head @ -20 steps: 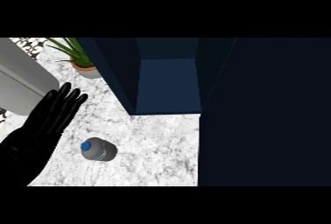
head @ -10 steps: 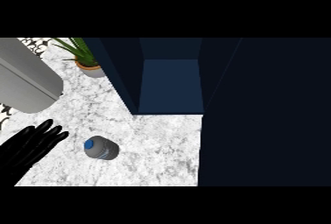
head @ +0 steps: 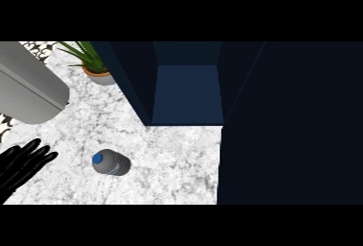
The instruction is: Pick up the bottled water, place it into the cabinet and close the cabinet
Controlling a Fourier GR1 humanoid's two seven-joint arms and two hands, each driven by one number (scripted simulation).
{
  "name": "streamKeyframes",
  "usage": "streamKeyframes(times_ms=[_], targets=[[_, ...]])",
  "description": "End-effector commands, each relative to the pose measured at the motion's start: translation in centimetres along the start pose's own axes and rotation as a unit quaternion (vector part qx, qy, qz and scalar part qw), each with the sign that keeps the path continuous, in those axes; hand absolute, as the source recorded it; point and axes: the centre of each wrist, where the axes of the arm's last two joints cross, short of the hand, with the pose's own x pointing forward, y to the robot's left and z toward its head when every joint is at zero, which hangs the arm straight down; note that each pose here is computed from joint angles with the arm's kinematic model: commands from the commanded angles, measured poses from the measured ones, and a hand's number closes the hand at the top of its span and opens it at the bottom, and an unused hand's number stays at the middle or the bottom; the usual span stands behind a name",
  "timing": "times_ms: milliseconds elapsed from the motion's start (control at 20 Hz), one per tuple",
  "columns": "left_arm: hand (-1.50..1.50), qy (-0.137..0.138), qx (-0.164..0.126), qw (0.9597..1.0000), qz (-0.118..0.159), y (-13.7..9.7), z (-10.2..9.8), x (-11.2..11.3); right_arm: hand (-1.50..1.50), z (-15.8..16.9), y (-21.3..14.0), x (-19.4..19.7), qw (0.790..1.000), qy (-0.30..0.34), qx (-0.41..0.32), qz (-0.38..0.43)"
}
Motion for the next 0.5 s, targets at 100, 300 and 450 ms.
streamKeyframes(times_ms=[100, 300, 450], targets=[[-1.50, 0.001, 0.032, 0.9995, -0.002, 2.6, 0.6, -1.7, -1.50, 2.3, 0.9, 2.7, 1.000, -0.008, 0.005, -0.010], [-1.50, 0.011, 0.036, 0.9991, -0.019, 2.8, -0.3, -4.2, -1.50, 1.6, 0.6, 0.0, 1.000, -0.019, 0.001, -0.005], [-1.50, 0.031, 0.069, 0.9970, -0.019, 0.3, -0.7, -7.2, -1.50, 3.6, 1.2, 1.9, 1.000, -0.006, 0.002, -0.002]])
